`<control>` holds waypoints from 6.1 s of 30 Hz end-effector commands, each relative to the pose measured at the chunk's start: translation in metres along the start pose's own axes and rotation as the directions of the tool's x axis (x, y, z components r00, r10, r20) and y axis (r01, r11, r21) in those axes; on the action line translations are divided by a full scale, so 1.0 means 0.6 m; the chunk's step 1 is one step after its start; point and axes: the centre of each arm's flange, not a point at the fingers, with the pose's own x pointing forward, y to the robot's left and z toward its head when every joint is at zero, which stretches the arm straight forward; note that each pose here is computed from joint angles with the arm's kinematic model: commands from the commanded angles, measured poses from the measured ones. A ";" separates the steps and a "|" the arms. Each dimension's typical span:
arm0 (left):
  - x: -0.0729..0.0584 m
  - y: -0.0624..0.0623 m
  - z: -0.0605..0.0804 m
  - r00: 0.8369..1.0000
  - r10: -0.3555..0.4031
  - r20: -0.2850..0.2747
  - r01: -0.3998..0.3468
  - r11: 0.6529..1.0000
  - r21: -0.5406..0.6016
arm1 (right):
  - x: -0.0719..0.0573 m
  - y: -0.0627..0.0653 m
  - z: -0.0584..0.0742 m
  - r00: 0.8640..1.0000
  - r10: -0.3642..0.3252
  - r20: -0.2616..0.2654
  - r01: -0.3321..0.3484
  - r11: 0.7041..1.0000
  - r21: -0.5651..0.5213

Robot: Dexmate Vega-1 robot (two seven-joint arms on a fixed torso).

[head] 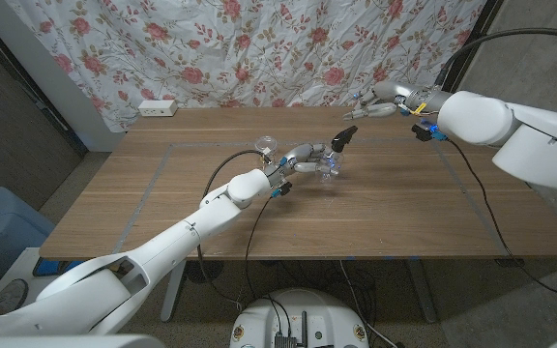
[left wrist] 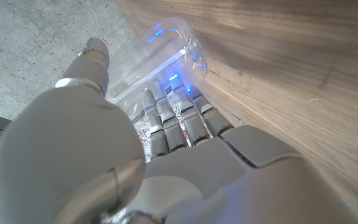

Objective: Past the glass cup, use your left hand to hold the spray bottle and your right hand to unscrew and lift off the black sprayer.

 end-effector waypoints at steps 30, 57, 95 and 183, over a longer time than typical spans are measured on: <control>-0.005 -0.033 0.007 0.979 0.204 0.016 -0.205 0.979 0.019 | -0.007 0.011 0.038 0.975 -0.041 -0.219 0.023 0.996 -0.087; -0.006 -0.040 0.013 0.975 0.221 0.026 -0.222 0.975 0.025 | -0.004 0.032 0.063 0.951 -0.034 -0.307 -0.009 0.990 -0.138; -0.011 -0.046 0.017 0.976 0.219 0.013 -0.219 0.975 0.029 | 0.014 0.060 0.050 0.952 -0.003 -0.306 -0.022 0.997 -0.079; -0.004 -0.042 0.011 0.978 0.209 0.023 -0.209 0.978 0.005 | 0.026 0.054 0.037 0.969 0.084 -0.232 -0.074 0.996 0.053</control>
